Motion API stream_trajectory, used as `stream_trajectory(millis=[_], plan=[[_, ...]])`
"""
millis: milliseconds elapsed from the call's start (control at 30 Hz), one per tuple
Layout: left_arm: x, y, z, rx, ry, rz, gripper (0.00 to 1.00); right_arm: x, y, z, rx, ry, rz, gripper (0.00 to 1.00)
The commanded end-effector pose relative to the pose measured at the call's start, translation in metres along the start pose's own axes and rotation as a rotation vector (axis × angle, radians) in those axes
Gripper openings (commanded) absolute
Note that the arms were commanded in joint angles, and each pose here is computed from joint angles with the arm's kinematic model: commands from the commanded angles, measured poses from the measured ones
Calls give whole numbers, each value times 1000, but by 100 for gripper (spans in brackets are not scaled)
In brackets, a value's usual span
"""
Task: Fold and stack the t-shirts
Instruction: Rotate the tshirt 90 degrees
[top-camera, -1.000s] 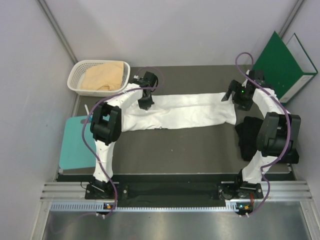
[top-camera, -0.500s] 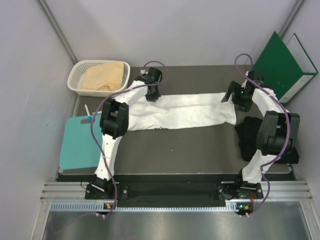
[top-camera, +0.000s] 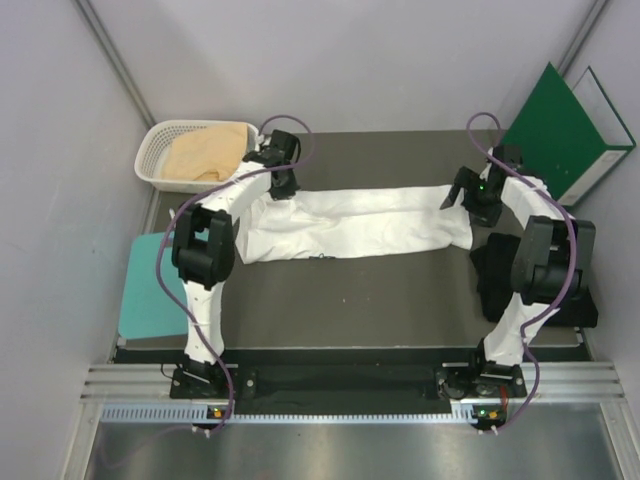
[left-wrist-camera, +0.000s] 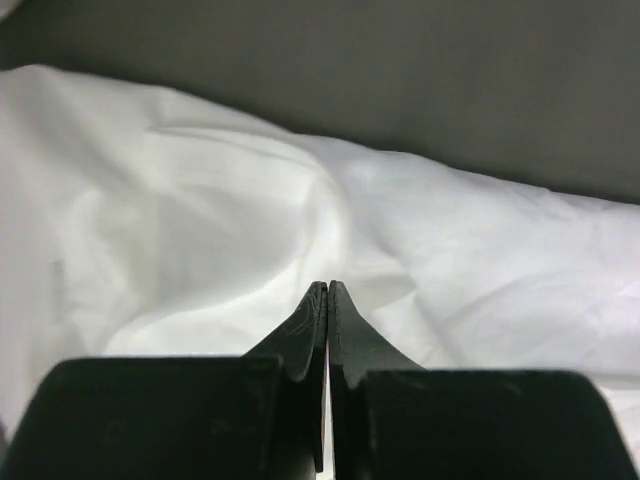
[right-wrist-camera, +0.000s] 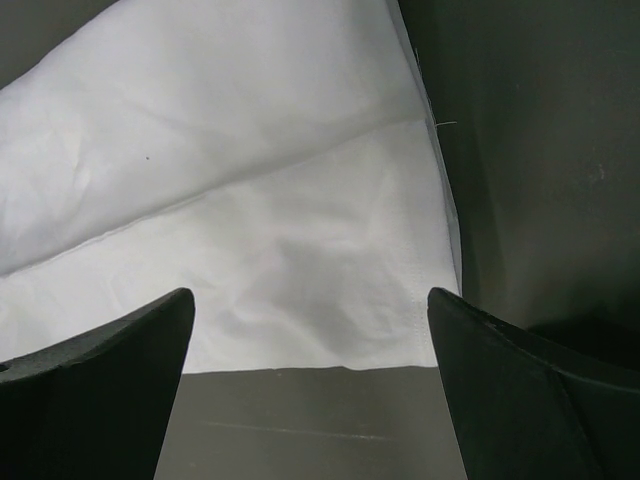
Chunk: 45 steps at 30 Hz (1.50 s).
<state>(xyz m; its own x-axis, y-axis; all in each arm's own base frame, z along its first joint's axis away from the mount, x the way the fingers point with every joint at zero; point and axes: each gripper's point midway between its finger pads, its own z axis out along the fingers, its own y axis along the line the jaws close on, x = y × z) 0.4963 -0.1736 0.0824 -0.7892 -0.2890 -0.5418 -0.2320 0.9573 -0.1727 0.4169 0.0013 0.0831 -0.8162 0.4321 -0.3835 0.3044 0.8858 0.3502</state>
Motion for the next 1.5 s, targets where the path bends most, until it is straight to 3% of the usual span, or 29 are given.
stream_trajectory(millis=[0,233,400,1067,1367,1467], plan=[[-8,35,-30,-43,-31,-77,0,-20,11,-3,-34,-46,-19,100],[37,39,-9,-25,98,-74,0,-21,12,2,-39,-30,-12,100],[43,32,7,-5,121,-89,0,-23,11,3,-36,-30,-8,100],[13,-41,27,204,82,-88,0,-24,5,2,-12,-35,-9,100],[-18,-89,42,367,52,-112,0,-23,0,0,7,-36,-10,100],[-43,-107,27,440,-7,-110,0,-24,-1,-1,11,-41,-10,100]])
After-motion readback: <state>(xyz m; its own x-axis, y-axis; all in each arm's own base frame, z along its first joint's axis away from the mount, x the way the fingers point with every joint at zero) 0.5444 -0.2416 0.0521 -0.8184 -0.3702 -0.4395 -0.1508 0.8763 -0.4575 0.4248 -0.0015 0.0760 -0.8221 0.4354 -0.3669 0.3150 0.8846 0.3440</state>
